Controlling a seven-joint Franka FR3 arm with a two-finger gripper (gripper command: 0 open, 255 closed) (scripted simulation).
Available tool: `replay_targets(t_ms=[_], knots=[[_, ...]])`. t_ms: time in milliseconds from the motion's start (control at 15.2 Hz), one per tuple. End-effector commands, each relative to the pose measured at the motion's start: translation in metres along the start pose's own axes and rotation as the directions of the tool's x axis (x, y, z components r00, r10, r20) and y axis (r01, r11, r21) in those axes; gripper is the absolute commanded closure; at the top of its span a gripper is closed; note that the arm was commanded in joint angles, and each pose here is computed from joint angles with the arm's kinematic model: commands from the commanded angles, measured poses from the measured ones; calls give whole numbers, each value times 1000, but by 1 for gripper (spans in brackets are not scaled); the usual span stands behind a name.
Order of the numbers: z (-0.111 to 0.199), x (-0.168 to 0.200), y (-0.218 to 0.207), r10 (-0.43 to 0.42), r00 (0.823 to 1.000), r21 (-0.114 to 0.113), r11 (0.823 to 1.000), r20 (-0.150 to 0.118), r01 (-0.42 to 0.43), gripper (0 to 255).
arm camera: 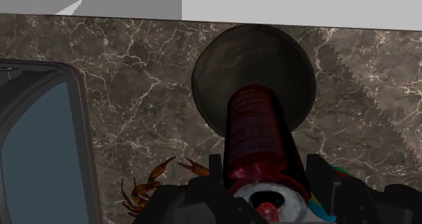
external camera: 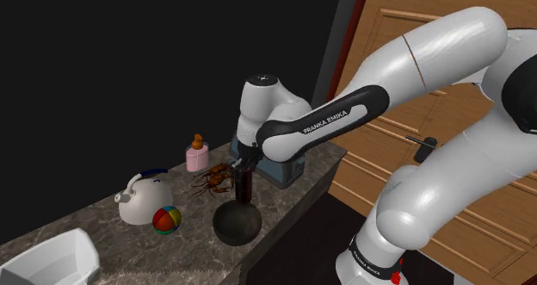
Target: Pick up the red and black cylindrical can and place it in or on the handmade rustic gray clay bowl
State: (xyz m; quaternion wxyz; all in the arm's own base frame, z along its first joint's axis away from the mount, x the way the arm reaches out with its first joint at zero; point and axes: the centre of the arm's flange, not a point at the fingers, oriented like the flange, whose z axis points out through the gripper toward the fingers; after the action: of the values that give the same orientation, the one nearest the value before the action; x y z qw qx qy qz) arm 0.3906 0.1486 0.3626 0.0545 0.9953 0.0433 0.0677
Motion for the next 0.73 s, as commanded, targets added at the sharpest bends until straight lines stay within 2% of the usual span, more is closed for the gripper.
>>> replay_targets(t_ms=[0,660], knots=[[9,-3,-3,1,1000,0,1000,0,-1,255],[61,-10,-9,1,1000,0,1000,0,-1,255]])
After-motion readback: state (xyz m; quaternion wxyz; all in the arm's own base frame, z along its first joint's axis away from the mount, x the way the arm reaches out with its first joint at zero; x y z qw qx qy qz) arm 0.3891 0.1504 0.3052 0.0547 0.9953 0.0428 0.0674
